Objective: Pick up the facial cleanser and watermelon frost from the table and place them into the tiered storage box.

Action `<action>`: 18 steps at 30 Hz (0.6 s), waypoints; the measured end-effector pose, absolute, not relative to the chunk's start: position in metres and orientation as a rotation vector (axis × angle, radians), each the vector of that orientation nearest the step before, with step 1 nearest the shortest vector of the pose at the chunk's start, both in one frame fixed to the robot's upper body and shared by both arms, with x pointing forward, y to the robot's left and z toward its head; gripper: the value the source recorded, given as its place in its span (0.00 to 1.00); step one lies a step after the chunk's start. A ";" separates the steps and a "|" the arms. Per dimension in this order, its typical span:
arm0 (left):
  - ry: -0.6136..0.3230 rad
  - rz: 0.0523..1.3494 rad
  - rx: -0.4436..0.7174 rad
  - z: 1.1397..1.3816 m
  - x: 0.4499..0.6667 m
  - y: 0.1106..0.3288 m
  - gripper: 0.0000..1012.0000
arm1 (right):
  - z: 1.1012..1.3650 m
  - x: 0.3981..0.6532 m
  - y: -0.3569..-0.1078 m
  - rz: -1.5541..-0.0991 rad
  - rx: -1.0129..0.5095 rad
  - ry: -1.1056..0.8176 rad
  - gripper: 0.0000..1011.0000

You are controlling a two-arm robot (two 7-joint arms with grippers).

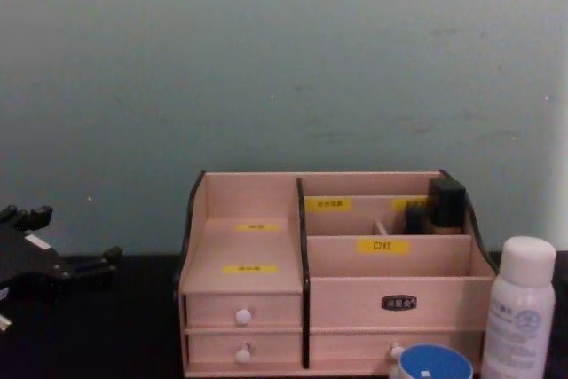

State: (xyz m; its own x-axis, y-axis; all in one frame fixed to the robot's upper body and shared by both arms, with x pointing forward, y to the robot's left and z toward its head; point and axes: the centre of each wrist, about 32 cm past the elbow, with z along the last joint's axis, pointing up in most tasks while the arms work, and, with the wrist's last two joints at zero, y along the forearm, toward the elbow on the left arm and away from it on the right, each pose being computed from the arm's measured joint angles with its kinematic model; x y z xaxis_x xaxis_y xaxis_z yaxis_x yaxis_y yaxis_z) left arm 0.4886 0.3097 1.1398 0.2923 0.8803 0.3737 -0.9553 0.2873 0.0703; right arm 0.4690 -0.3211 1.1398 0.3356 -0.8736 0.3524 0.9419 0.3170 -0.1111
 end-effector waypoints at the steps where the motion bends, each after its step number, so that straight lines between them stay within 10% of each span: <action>1: -0.285 1.248 0.304 1.140 0.489 0.310 0.99 | 1.140 0.467 -0.322 -1.207 -0.325 -0.240 0.99; 18: -0.285 1.248 0.304 1.140 0.489 0.310 0.99 | 1.158 0.422 -0.326 -0.999 -0.335 -0.051 0.99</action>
